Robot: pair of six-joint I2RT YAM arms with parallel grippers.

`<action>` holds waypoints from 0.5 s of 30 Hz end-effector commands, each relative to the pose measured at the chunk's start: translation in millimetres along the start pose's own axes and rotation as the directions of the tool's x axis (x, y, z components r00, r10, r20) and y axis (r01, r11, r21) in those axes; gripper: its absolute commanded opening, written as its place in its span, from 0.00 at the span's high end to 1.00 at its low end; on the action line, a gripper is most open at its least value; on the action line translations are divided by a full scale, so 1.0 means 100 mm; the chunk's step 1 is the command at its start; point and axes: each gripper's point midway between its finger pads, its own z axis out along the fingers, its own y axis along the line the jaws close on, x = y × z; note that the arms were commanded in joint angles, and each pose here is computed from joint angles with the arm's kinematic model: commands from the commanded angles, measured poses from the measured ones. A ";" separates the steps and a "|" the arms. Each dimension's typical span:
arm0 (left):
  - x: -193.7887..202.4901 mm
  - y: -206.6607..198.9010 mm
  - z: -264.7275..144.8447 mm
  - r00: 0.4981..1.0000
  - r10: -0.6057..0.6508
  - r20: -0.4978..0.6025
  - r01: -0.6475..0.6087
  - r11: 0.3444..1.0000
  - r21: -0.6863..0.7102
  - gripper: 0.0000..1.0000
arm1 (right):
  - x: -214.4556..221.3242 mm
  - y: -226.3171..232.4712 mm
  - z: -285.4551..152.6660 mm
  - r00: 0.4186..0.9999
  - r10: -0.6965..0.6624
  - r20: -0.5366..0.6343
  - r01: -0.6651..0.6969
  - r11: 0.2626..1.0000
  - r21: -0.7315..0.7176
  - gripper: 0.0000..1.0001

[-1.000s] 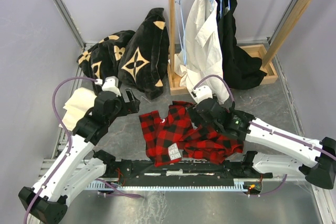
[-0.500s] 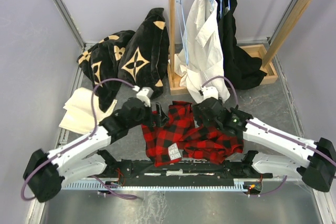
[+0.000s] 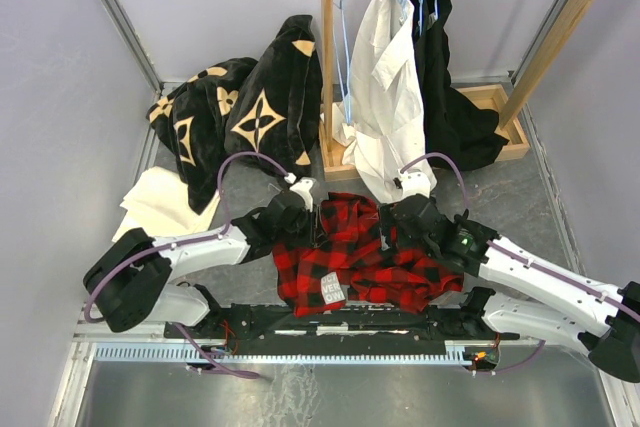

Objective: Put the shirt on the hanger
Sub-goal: Adjust the shirt at the center of the board.

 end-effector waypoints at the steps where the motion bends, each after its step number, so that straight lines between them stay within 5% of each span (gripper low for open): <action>1: -0.13 -0.18 0.06 0.999 -0.037 0.033 0.035 0.997 0.063 0.87 | -0.04 0.00 0.01 1.000 0.021 0.020 -0.021 1.000 0.002 0.13; 3: -0.11 -0.06 0.02 0.998 -0.051 0.036 0.051 0.999 0.005 0.97 | -0.03 0.00 0.01 1.000 0.022 0.020 -0.022 1.000 0.002 0.13; 15: -0.90 0.59 -1.04 0.929 -0.112 0.353 0.195 0.958 -0.208 0.97 | -0.10 0.12 -0.01 0.998 -0.030 0.054 0.035 0.996 -0.079 0.12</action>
